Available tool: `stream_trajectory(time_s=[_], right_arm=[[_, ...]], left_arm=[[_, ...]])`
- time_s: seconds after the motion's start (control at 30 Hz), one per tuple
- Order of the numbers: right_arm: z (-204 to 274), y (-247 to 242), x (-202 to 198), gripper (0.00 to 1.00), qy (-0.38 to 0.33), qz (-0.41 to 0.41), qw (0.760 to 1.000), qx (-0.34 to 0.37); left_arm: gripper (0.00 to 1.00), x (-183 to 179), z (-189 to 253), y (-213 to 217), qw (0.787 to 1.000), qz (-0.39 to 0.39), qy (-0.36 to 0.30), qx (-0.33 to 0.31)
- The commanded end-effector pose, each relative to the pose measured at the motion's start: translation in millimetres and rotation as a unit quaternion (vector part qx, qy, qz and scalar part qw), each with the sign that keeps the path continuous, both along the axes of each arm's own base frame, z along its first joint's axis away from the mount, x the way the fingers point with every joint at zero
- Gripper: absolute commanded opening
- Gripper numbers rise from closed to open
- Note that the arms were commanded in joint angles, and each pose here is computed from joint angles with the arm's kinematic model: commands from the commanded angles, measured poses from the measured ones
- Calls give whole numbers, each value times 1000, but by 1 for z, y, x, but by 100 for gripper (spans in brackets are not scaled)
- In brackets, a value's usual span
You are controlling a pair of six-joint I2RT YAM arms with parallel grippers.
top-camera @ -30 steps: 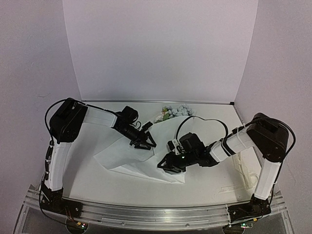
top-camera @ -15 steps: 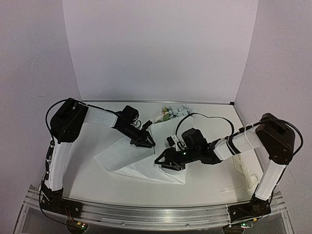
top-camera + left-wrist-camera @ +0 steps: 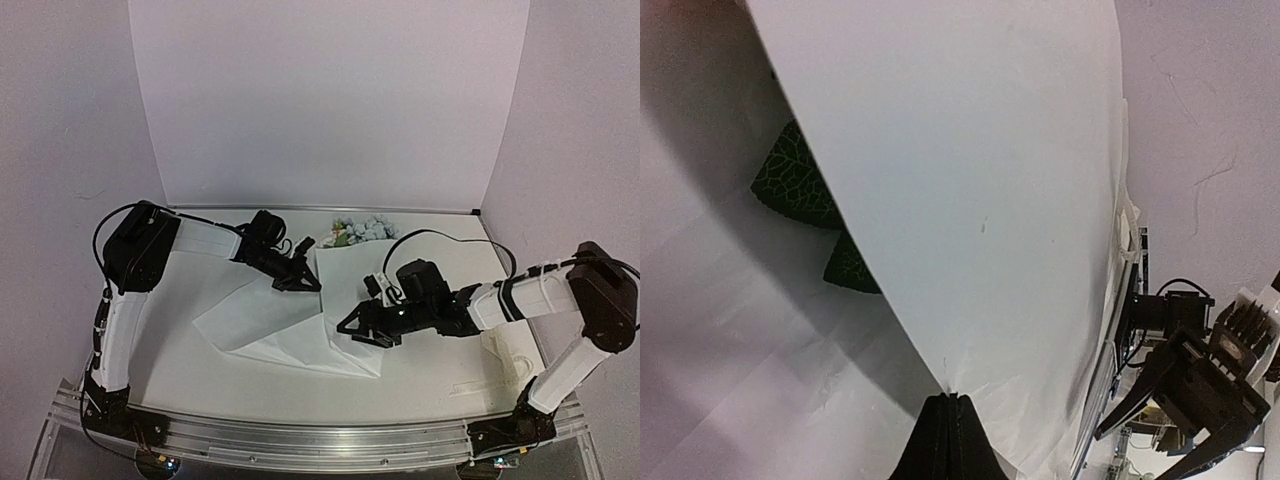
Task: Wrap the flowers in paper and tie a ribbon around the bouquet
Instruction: Press the fold line of the 2/3-folded wrapping paper.
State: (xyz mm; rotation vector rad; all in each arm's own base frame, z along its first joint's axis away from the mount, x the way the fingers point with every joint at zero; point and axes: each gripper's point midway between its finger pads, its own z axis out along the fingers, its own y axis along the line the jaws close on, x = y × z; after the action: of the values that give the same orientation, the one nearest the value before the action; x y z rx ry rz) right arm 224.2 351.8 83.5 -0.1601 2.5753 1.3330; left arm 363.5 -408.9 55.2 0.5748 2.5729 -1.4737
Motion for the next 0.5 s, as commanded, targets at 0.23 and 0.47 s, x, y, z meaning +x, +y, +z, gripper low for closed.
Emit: stream_trajectory(time_s=[0.23,0.47], right_arm=[[-37,-38,-16,25,9,-29,997,-72],[-60,-17,-23,23,21,-5,995,-96]], left_arm=[[0,16,36,-5,998,14,-53,-22],[1,15,43,2,998,28,-61,-8]])
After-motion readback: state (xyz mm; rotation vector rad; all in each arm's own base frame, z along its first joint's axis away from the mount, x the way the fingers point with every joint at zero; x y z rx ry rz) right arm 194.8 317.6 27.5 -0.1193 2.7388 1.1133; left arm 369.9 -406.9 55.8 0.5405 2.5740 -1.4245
